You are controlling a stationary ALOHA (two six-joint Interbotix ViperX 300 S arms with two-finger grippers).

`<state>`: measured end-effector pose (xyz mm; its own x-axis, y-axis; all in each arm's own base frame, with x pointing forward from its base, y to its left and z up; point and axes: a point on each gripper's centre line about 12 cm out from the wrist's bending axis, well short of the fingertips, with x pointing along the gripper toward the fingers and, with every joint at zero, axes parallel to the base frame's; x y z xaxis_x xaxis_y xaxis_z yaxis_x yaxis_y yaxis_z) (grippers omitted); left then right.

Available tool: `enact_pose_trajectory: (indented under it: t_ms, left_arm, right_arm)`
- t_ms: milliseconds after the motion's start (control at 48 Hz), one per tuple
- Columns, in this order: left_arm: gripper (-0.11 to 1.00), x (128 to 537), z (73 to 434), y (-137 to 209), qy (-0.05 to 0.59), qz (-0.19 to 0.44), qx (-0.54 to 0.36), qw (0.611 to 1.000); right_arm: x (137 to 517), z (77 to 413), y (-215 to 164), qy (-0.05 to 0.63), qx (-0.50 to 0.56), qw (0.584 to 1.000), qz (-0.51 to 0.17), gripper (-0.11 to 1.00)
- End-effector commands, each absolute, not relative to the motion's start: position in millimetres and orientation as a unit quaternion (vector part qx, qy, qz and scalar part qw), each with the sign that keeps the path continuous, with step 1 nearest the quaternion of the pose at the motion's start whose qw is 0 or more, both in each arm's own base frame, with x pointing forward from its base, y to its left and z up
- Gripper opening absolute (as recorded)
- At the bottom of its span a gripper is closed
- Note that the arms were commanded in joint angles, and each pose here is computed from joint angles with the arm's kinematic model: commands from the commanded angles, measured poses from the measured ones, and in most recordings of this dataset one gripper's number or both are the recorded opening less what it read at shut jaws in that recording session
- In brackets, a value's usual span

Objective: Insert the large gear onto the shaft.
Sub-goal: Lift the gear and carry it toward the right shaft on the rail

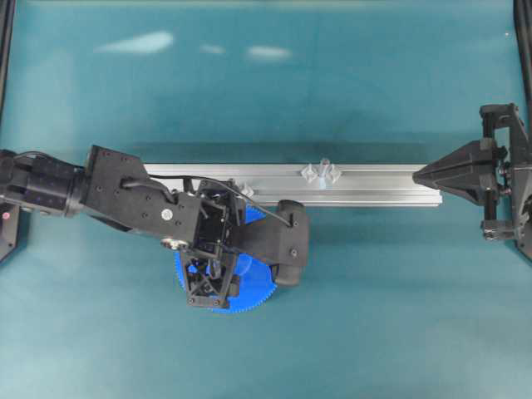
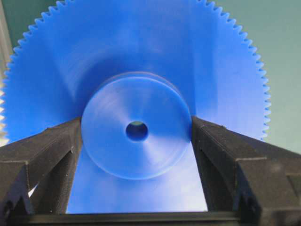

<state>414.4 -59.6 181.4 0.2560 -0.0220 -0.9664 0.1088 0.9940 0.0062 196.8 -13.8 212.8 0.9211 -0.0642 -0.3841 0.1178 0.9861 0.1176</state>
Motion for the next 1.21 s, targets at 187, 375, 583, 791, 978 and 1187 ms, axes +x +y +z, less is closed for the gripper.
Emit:
enact_pose_trajectory:
  t_ms: [187,375,583,791,978,1187]
  left_arm:
    - [0.77,422.2,227.9,-51.3,0.580,-0.037,0.032,0.813]
    - [0.77,432.4,242.9,-37.1,0.563,-0.022,0.019,0.826]
    - [0.77,441.5,257.8,-25.7,0.544,-0.013,0.012,0.839]
    - [0.77,447.7,269.8,-14.4,0.530,-0.003,0.006,0.848]
    - [0.77,451.1,274.3,-3.6,0.531,0.008,0.002,0.847]
    - [0.77,458.7,279.4,9.1,0.532,0.017,0.001,0.847]
  right_arm:
    - [198.7,215.8,-14.2,0.189,0.075,0.978,-0.048,0.07]
    - [198.1,214.2,-14.2,0.191,0.075,0.978,-0.048,0.07]
    - [198.3,214.7,-14.2,0.188,0.075,0.978,-0.048,0.07]
    - [197.0,213.4,-14.2,0.188,0.075,0.978,-0.048,0.07]
    - [196.3,213.5,-14.1,0.188,0.075,0.978,-0.048,0.07]
    - [196.0,212.0,-14.1,0.190,0.075,0.978,-0.048,0.07]
